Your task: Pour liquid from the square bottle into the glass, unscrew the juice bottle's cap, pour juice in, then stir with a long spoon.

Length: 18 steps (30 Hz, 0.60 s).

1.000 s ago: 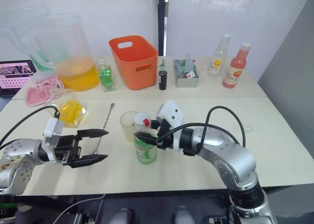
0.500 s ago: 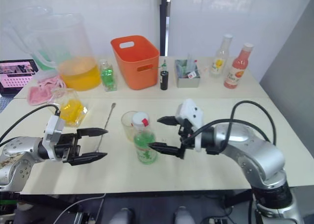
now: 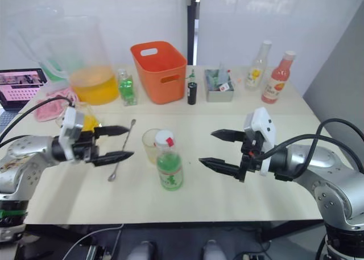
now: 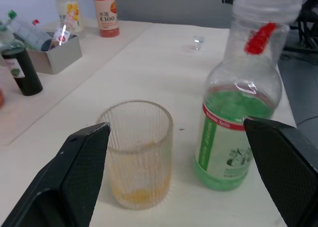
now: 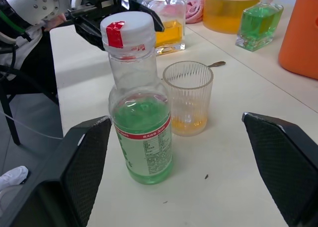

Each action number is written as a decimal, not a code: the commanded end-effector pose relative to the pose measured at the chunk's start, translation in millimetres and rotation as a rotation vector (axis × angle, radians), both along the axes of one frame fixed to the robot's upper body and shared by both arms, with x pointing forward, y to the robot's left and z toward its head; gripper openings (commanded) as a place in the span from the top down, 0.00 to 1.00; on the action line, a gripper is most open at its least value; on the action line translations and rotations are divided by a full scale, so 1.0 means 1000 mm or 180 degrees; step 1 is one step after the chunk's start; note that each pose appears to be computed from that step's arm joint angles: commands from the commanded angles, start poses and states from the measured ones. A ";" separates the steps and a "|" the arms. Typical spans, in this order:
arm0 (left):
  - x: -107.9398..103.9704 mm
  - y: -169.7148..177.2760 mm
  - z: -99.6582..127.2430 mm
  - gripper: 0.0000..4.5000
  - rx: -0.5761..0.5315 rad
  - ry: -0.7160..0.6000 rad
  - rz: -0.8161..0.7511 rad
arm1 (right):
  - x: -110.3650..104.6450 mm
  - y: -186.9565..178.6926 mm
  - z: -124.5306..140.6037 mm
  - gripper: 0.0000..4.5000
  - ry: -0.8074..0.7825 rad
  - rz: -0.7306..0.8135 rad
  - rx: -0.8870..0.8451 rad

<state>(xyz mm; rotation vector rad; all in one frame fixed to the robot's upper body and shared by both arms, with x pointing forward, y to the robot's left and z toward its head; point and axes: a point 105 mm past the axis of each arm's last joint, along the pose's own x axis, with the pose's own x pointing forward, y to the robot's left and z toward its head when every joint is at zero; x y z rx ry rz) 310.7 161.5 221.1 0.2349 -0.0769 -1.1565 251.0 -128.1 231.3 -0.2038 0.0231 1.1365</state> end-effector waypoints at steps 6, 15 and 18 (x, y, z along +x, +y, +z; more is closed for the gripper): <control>-0.013 -0.023 0.012 0.00 0.0060 0.0209 -0.0696 | -0.005 -0.004 0.013 0.01 -0.0303 -0.0160 0.0046; -0.022 -0.045 0.010 0.00 0.0061 0.0306 -0.1117 | -0.007 -0.006 0.009 0.01 -0.0358 -0.0326 0.0029; -0.026 -0.062 0.012 0.00 -0.0044 0.0270 -0.1194 | -0.010 -0.004 0.009 0.01 -0.0338 -0.0326 0.0087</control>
